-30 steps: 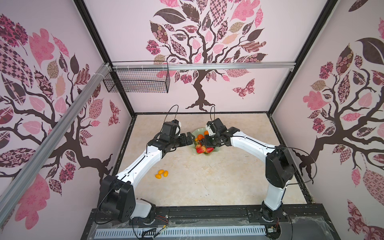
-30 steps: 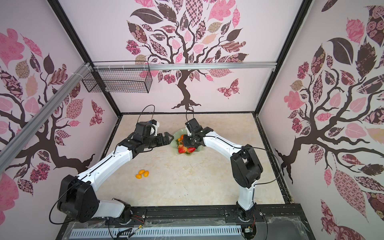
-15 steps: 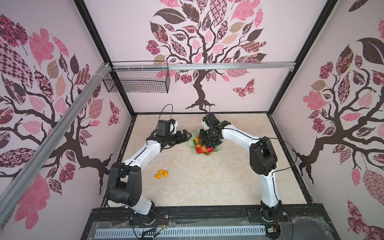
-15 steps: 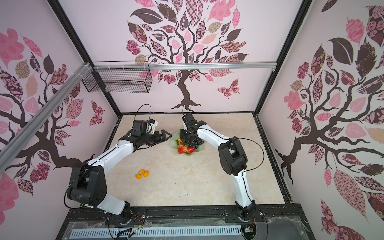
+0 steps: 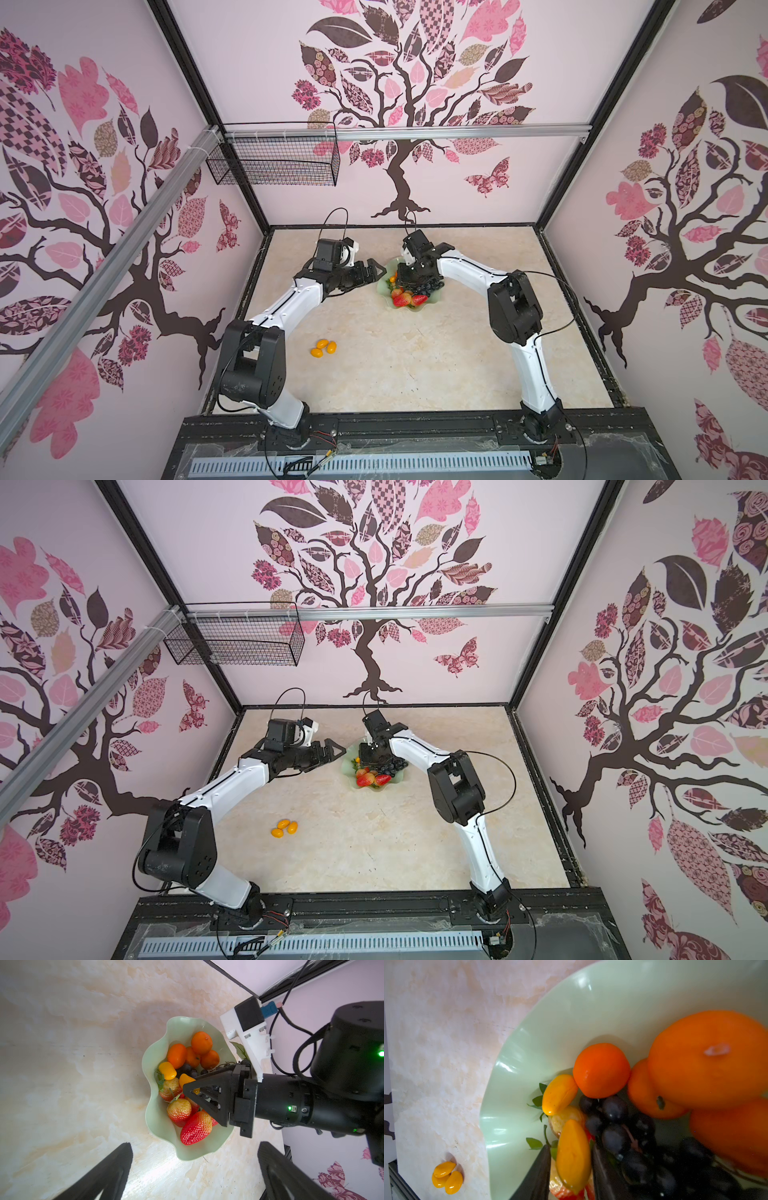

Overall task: Place and organize the fake fruits in the fruit bowl
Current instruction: 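Lift the kumquat with the right gripper and carry it over the bowl, then lower the kumquat into the bowl and open the right gripper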

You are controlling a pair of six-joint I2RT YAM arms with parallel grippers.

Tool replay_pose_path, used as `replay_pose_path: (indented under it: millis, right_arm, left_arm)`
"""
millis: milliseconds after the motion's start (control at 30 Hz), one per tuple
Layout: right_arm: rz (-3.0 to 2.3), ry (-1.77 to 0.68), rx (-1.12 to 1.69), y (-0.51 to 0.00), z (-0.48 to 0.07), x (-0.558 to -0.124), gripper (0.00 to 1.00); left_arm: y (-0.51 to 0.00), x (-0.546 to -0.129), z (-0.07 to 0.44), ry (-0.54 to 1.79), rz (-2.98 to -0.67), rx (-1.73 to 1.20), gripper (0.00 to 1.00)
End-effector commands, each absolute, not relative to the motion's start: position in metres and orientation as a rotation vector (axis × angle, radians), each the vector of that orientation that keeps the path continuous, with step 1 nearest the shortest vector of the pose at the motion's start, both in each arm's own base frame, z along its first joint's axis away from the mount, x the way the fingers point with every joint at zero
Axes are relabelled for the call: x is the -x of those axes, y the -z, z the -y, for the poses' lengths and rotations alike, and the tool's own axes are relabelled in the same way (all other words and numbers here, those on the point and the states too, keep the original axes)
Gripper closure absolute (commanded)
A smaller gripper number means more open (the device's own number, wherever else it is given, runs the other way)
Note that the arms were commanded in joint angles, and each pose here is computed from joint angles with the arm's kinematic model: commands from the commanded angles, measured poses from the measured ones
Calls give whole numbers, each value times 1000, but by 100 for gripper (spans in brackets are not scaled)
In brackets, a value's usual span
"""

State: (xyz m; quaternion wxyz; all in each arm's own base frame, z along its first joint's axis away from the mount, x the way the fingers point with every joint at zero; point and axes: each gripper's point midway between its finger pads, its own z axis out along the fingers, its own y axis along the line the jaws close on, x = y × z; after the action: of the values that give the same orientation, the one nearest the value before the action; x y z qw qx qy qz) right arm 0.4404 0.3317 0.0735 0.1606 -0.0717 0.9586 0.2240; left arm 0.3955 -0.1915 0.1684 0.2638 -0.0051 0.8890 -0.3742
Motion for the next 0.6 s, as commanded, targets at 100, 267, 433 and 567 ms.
replay_pose_path:
  millis: [100,267,433,567]
  right_arm:
    - [-2758,-638,193,-67,-330,-446,58]
    - [-2742,-619,202,-79,-328,-450,57]
    - [-2675,-609,219,-115,-324,-453,55]
    - [-2630,-615,222,-141,-319,-448,54]
  left_arm:
    - [-184,-403,198,1051,-2355,-25,2]
    - [-186,-403,197,1047,-2353,-24,2]
    - [-191,-401,195,1033,-2339,-19,2]
    - [-201,-396,192,1019,-2314,-17,2]
